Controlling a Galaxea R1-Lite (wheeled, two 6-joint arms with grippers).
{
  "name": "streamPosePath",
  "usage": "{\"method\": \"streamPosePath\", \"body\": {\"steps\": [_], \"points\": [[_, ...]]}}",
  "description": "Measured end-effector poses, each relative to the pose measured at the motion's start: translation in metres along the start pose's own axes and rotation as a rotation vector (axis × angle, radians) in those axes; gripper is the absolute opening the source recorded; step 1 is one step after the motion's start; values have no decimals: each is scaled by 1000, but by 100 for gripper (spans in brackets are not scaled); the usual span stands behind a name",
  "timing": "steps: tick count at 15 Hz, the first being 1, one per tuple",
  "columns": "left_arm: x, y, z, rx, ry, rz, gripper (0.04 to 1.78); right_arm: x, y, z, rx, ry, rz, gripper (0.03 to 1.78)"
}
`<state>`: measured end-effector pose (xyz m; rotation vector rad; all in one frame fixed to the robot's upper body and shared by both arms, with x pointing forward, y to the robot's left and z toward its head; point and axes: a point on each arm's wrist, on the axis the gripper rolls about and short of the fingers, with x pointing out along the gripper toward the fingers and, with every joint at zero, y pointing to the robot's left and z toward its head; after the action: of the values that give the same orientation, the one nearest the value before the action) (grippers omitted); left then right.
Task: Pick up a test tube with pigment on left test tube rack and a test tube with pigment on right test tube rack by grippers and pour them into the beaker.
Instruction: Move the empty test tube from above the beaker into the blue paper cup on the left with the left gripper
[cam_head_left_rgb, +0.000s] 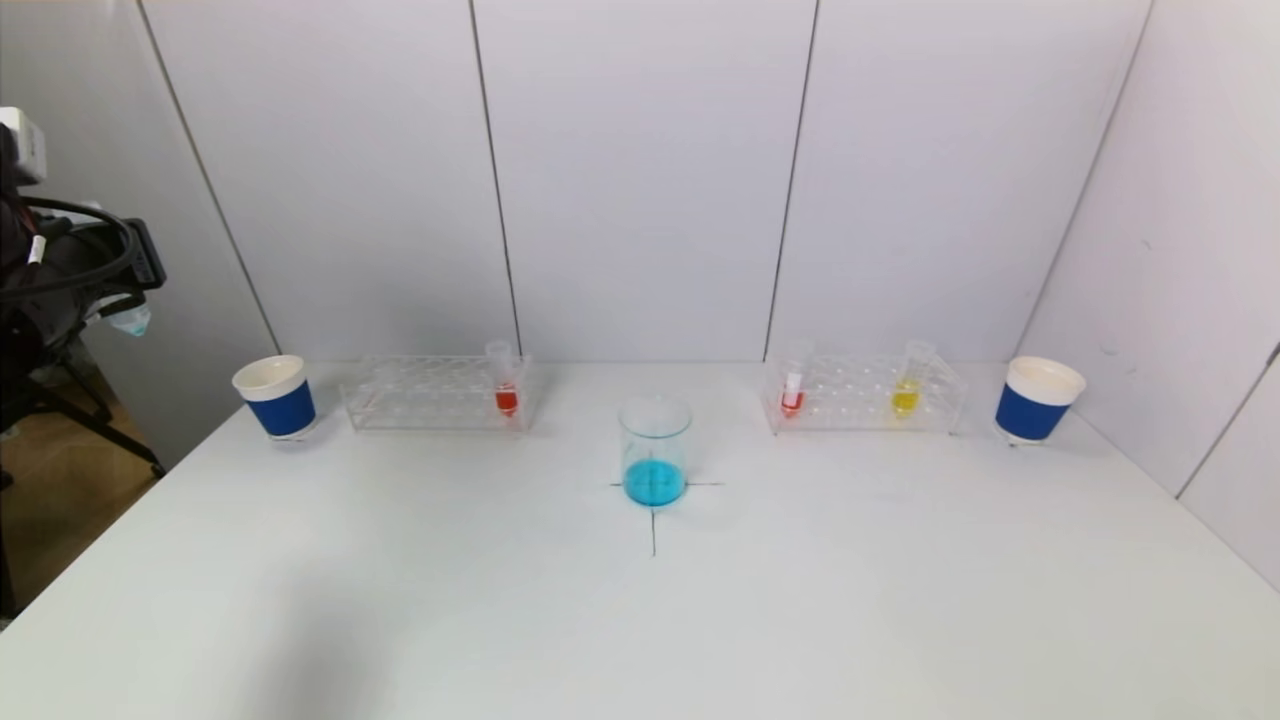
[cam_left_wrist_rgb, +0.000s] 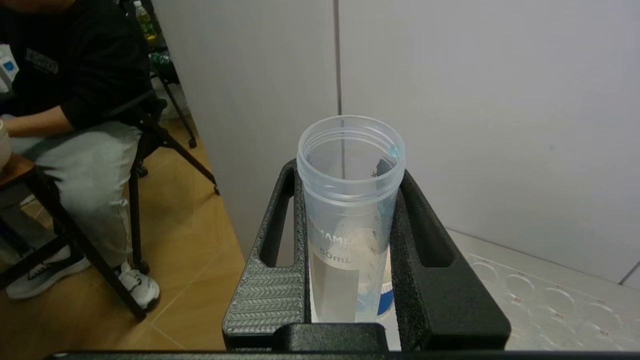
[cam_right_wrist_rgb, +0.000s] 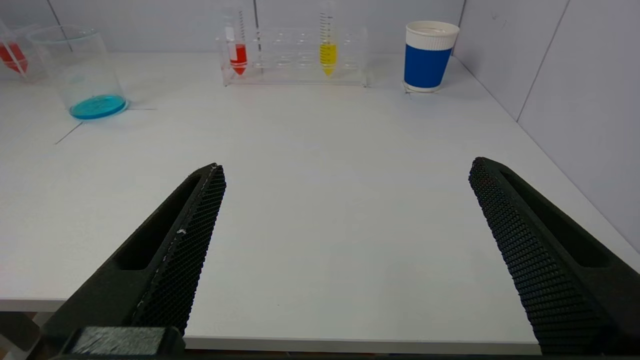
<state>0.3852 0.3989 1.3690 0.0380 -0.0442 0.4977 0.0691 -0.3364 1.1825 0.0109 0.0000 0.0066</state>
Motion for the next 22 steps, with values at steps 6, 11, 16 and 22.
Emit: {"method": "streamPosePath", "body": {"steps": [6, 11, 16, 22], "points": [[25, 3, -24, -23, 0, 21, 46, 0, 0, 0, 0, 0, 0, 177], [59, -7, -57, -16, -9, 17, 46, 0, 0, 0, 0, 0, 0, 177], [89, -13, -79, -12, 1, 18, 46, 0, 0, 0, 0, 0, 0, 177], [108, -22, -96, 0, 19, -4, 46, 0, 0, 0, 0, 0, 0, 177]]}}
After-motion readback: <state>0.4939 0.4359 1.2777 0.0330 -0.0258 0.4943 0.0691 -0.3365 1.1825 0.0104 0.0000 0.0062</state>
